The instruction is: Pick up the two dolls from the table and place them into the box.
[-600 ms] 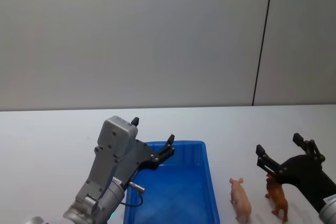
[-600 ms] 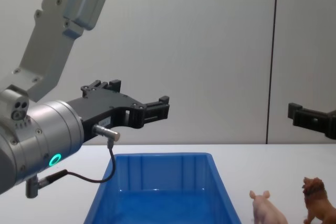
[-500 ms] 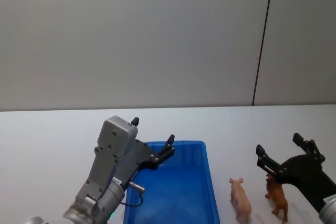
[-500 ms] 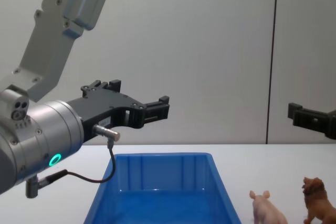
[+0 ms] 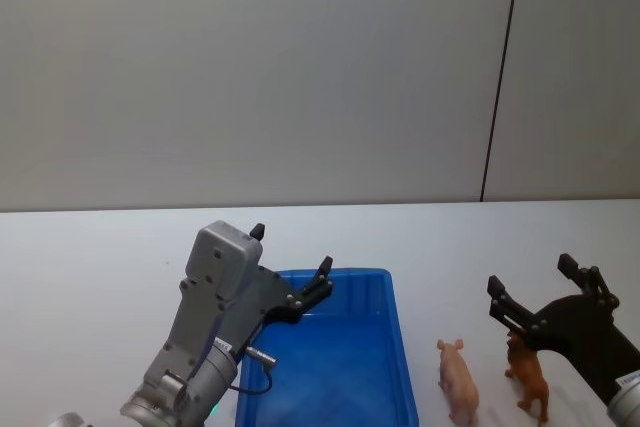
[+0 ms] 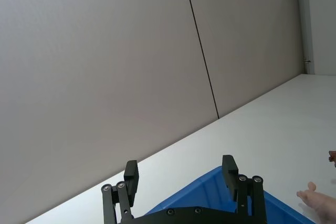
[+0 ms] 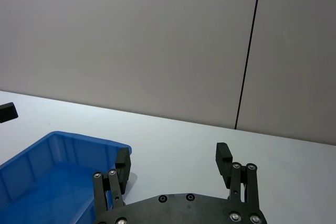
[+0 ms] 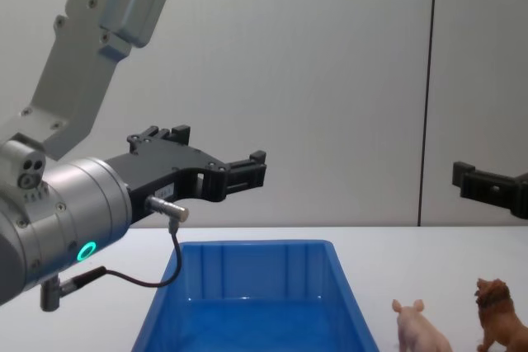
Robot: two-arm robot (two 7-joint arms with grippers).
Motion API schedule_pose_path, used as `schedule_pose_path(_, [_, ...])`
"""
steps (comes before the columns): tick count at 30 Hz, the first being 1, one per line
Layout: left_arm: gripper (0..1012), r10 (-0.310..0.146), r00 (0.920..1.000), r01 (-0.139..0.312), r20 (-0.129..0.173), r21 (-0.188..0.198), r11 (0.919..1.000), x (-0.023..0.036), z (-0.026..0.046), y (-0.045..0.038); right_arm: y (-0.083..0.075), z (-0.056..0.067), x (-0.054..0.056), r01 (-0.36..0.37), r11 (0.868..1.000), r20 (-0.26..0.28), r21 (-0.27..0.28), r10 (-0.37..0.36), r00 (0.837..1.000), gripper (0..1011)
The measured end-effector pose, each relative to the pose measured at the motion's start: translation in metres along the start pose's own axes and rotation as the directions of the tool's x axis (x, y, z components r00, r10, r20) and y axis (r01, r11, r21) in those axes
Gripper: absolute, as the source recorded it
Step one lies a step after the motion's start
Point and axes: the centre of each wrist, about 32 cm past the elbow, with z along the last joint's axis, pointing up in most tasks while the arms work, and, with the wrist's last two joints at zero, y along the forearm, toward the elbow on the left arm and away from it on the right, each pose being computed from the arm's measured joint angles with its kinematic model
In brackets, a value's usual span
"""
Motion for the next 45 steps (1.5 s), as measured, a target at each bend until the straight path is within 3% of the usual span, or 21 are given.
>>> schedule_pose_path(9, [1003,0.000,1.0000,0.000,0.000,0.000,1.0000,0.0000,0.0000,0.0000,0.000,-0.001,0.002,-0.001,1.000,0.003,-0.013,0.001,1.000,1001])
schedule_pose_path(22, [1003,0.000,1.0000,0.000,0.000,0.000,1.0000,0.0000,0.0000,0.0000,-0.008,-0.007,0.018,-0.005,0.991,0.017,-0.133,0.007,1.000,1001])
schedule_pose_path(34, [1003,0.000,1.0000,0.000,0.000,0.000,1.0000,0.0000,0.0000,0.0000,-0.018,-0.017,0.037,-0.012,0.967,0.024,-0.253,0.019,1.000,1001])
schedule_pose_path(35, [1003,0.000,1.0000,0.000,0.000,0.000,1.0000,0.0000,0.0000,0.0000,-0.019,-0.020,0.040,-0.016,0.961,0.019,-0.276,0.022,1.000,1001])
schedule_pose_path(45, [1003,0.000,1.0000,0.000,0.000,0.000,1.0000,0.0000,0.0000,0.0000,-0.018,-0.031,0.046,-0.038,0.938,-0.011,-0.343,0.036,0.999,1001])
